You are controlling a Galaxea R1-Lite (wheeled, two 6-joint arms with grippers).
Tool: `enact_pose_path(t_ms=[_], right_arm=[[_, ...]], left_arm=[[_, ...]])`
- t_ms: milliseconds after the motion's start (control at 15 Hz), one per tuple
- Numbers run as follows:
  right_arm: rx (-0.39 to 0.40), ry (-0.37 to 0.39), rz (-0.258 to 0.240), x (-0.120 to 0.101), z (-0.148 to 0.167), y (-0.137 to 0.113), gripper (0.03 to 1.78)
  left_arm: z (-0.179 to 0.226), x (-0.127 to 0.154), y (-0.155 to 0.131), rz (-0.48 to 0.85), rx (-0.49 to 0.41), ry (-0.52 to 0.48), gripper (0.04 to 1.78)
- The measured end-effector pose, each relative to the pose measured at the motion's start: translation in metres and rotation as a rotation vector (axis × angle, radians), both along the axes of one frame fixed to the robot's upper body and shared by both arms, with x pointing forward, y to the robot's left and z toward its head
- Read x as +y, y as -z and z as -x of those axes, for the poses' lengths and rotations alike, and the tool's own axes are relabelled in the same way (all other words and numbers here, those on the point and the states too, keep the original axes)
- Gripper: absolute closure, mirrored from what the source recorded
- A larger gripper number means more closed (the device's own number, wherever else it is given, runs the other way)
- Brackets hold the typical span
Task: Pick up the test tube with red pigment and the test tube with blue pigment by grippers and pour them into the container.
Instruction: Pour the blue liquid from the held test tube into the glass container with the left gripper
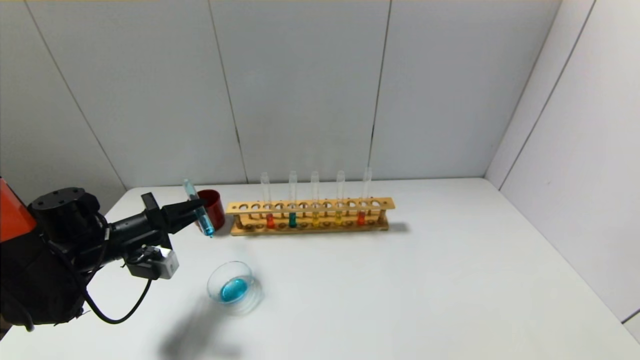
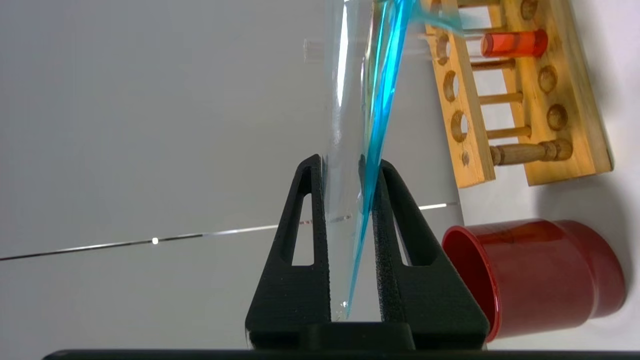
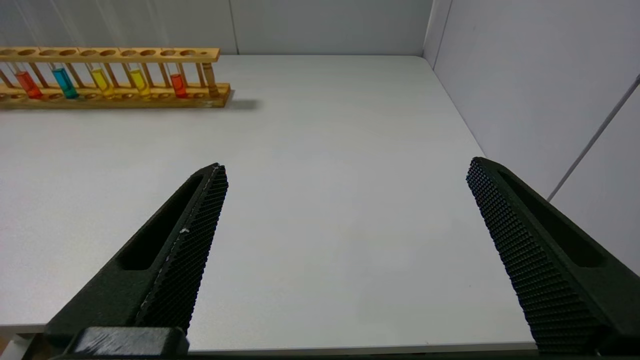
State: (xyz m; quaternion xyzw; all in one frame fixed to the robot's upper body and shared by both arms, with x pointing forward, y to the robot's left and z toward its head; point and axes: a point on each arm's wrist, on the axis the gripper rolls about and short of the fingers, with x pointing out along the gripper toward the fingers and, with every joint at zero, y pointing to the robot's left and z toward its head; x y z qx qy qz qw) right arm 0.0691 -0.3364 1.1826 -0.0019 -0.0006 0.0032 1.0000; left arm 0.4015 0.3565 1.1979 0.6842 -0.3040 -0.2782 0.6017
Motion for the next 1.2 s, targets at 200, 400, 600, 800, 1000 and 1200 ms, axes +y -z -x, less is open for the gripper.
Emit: enact_pose_path(t_ms=[200,400,600,800,1000,1200], right_arm=[[0.000,0.000,0.000,0.0000,0.0000,0.0000,0.06],[0.000,0.000,0.000,0.0000,0.0000,0.0000,0.06],[0.000,0.000,0.000,0.0000,0.0000,0.0000,0.06],[0.000,-0.001,0.000,0.0000,0.0000,0.0000,0.06],[0.000,0.000,0.000,0.0000,0.0000,0.0000,0.06],[0.000,0.000,0.000,0.0000,0.0000,0.0000,0.06]], left_arm=[[-0.0010,0.0001,-0.0008,-0.005,-0.010,0.004,1.52],[-0.0014,0.0001,-0.0005,-0.006,-0.011,0.005,1.52],[-0.0014,0.0001,-0.0001,-0.010,-0.014,0.004,1.52],[-0.0015,0.0001,-0.0002,-0.010,-0.014,0.005,1.52],[-0.0022,0.0002,0.0008,-0.015,-0.019,0.006,1.52],[-0.0039,0.0004,0.0013,-0.018,-0.024,0.011,1.52]])
